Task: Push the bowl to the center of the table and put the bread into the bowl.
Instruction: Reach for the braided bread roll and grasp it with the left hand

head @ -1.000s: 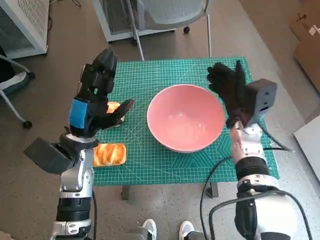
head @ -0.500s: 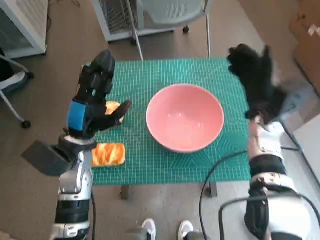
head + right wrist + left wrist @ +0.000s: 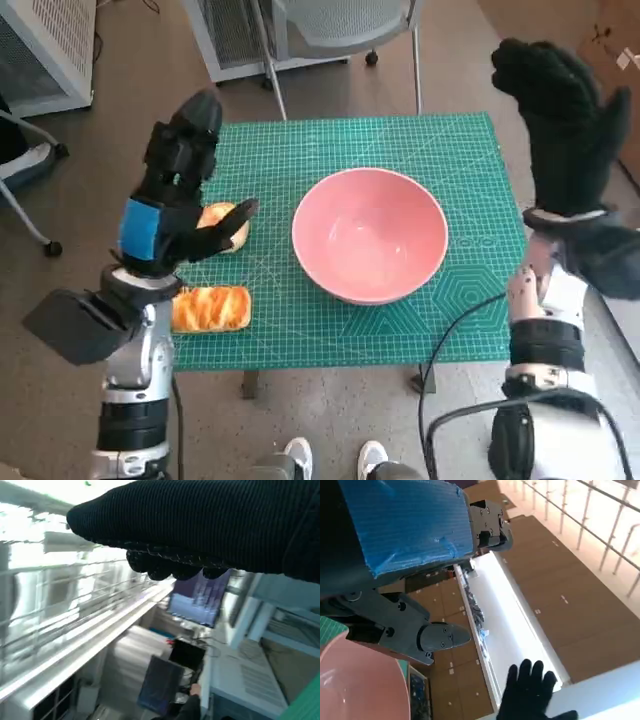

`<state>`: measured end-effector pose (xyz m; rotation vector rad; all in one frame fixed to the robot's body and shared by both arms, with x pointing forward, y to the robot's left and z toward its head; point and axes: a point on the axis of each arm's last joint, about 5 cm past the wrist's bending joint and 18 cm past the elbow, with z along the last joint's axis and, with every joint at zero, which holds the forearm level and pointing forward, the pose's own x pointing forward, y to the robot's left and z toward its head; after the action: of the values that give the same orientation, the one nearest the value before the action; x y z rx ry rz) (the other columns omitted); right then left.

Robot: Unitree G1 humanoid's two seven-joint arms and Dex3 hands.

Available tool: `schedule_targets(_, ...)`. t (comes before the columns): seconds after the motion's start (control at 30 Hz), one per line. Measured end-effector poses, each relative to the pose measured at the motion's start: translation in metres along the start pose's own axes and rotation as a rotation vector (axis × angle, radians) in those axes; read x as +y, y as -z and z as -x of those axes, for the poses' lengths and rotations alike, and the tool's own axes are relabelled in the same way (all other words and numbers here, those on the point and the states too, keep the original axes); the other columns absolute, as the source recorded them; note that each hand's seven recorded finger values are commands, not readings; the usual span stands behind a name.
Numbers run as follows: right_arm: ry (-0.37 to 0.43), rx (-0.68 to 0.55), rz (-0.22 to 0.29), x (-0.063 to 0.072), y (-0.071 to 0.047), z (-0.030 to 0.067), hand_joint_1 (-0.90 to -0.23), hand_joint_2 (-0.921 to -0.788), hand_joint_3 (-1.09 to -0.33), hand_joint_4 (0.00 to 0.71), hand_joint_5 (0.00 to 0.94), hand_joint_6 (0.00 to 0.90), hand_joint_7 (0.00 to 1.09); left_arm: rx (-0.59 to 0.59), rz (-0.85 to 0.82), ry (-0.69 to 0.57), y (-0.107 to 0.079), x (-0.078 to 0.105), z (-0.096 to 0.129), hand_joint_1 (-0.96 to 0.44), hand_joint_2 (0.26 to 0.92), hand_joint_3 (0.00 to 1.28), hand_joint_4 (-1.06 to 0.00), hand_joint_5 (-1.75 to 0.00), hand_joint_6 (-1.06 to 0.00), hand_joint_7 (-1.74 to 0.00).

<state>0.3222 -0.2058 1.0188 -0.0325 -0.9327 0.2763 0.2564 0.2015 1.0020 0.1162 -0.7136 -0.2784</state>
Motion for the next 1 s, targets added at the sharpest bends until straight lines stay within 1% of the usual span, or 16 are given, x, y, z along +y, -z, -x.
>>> schedule_targets(0.13, -0.021, -0.02, 0.013, 0.001, -0.004, 0.0026, -0.64, -0.921, -0.659, 0.227, 0.016, 0.312, 0.03, -0.02, -0.065, 0.028, -0.009, 0.004, -0.001, -0.29, 0.797, 0.4, -0.09, -0.02, 0.0, -0.48)
schedule_targets(0.3, -0.037, -0.028, 0.012, 0.001, -0.007, 0.0053, -0.64, -0.921, -0.652, 0.232, 0.014, 0.315, 0.03, -0.03, -0.192, 0.081, -0.023, 0.011, 0.002, -0.29, 0.782, 0.4, -0.1, -0.03, 0.0, -0.47)
schedule_targets(0.5, -0.051, -0.028, 0.016, 0.001, -0.011, 0.0065, -0.643, -0.921, -0.639, 0.236, 0.012, 0.318, 0.03, -0.008, -0.334, 0.135, -0.037, 0.02, 0.007, -0.29, 0.763, 0.39, -0.1, -0.03, 0.0, -0.5)
schedule_targets(0.53, -0.053, -0.029, 0.016, 0.002, -0.012, 0.0063, -0.642, -0.921, -0.633, 0.238, 0.012, 0.319, 0.03, 0.007, -0.37, 0.151, -0.04, 0.022, 0.008, -0.3, 0.747, 0.38, -0.1, -0.03, 0.0, -0.52)
schedule_targets(0.57, -0.053, -0.029, 0.015, 0.002, -0.013, 0.006, -0.642, -0.921, -0.629, 0.24, 0.012, 0.319, 0.03, 0.025, -0.41, 0.168, -0.043, 0.024, 0.009, -0.26, 0.708, 0.34, -0.13, -0.05, -0.01, -0.55)
schedule_targets(0.63, -0.052, -0.027, 0.015, 0.001, -0.014, 0.006, -0.642, -0.921, -0.624, 0.244, 0.012, 0.32, 0.03, 0.071, -0.491, 0.209, -0.05, 0.028, 0.013, -0.28, 0.707, 0.32, -0.12, -0.04, -0.01, -0.54)
schedule_targets(0.73, -0.048, -0.025, 0.014, 0.001, -0.016, 0.0058, -0.642, -0.921, -0.621, 0.249, 0.012, 0.322, 0.02, 0.164, -0.59, 0.263, -0.061, 0.031, 0.016, -0.28, 0.719, 0.2, -0.11, -0.02, -0.02, -0.53)
schedule_targets(0.8, -0.045, -0.024, 0.013, 0.001, -0.016, 0.0058, -0.642, -0.921, -0.619, 0.25, 0.012, 0.323, 0.02, 0.24, -0.641, 0.303, -0.067, 0.032, 0.017, -0.26, 0.725, 0.13, -0.11, -0.01, -0.08, -0.44)
schedule_targets(0.87, -0.045, -0.025, 0.013, 0.001, -0.016, 0.0056, -0.642, -0.921, -0.618, 0.251, 0.011, 0.323, 0.02, 0.316, -0.677, 0.343, -0.072, 0.034, 0.017, -0.23, 0.736, 0.06, -0.1, -0.01, -0.19, -0.25)
schedule_targets(0.97, -0.045, -0.027, 0.014, 0.001, -0.017, 0.0052, -0.642, -0.921, -0.616, 0.251, 0.01, 0.325, 0.02, 0.427, -0.71, 0.398, -0.079, 0.035, 0.016, -0.17, 0.74, 0.02, -0.08, 0.0, -0.26, -0.12)
schedule_targets(1.0, -0.045, -0.027, 0.013, 0.001, -0.017, 0.0051, -0.643, -0.921, -0.615, 0.252, 0.01, 0.325, 0.02, 0.469, -0.723, 0.423, -0.081, 0.036, 0.015, -0.16, 0.741, 0.02, -0.07, 0.0, -0.27, -0.1)
